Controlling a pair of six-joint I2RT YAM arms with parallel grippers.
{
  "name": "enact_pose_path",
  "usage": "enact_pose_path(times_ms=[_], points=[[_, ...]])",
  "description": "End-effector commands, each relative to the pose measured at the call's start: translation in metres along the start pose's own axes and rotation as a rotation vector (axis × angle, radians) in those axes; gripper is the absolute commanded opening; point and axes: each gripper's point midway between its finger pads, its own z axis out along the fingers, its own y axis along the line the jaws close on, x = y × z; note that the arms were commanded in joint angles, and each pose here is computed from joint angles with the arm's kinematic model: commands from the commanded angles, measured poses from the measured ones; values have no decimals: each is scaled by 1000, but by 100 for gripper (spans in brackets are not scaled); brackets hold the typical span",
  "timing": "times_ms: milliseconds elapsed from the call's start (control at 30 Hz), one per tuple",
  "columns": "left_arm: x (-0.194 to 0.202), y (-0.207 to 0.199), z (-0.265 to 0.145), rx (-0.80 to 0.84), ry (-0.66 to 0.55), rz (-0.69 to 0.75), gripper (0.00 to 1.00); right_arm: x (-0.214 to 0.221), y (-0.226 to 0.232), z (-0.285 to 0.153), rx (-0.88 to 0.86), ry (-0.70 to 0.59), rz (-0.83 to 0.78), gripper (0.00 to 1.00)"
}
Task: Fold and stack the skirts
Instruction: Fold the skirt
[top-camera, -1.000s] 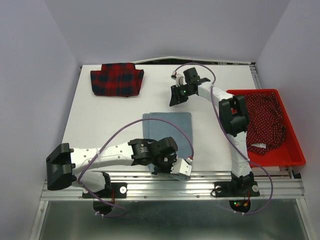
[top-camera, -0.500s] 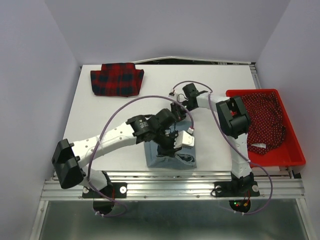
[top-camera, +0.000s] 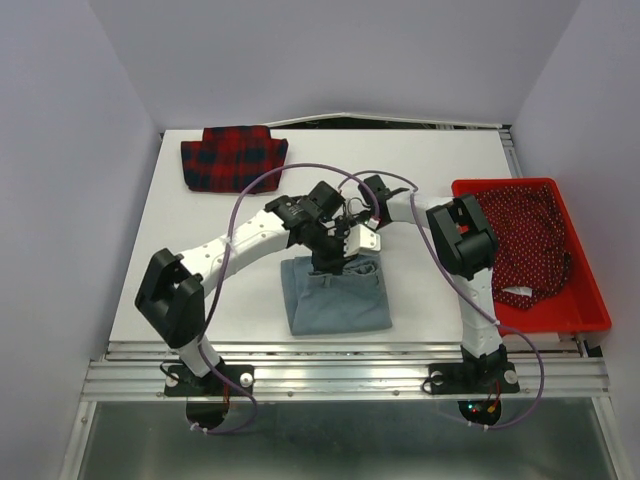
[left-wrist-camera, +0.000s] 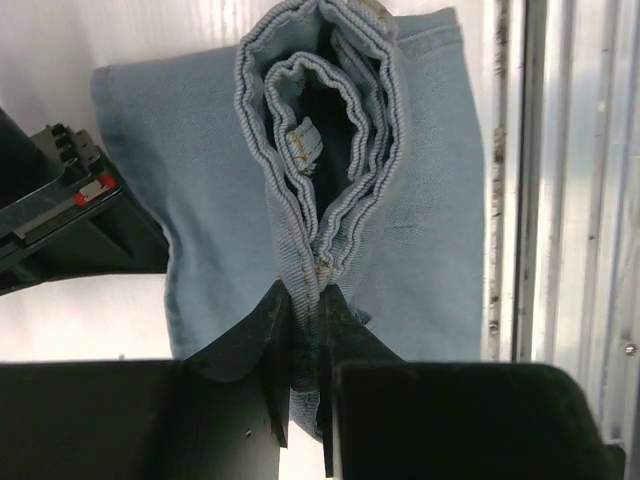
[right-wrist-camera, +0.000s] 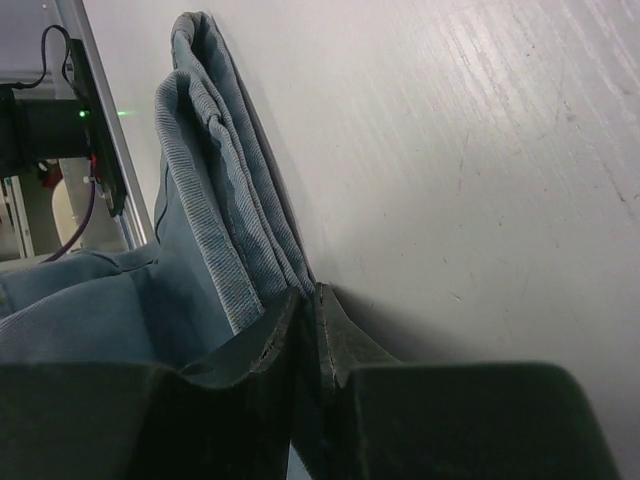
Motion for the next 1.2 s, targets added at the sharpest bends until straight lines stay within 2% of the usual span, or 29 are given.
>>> enact_pose_path(times_ms=[0, 200, 500, 833, 933, 1033, 1067, 1133, 1167], points=[[2, 41, -2, -98, -4, 55, 0, 18, -1, 5, 16, 53, 2, 18], [23, 78, 7, -159, 16, 32, 0, 20, -1, 6, 2, 62, 13, 18], [38, 97, 26, -209, 34, 45, 0, 21, 2, 12, -23, 76, 23, 19], [67, 108, 47, -277, 74, 32, 10, 13, -7, 13, 18, 77, 27, 24], [76, 112, 52, -320, 80, 14, 18, 9, -22, 11, 111, 75, 22, 32], [80, 114, 54, -331, 88, 6, 26, -1, -41, 5, 244, 62, 20, 46], [80, 114, 54, -332, 88, 3, 32, -4, -45, 2, 283, 52, 37, 52], [82, 113, 55, -329, 92, -1, 36, -23, -50, -12, 329, 0, 35, 60], [80, 113, 55, -332, 88, -2, 43, -32, -53, -19, 358, -26, 50, 64]])
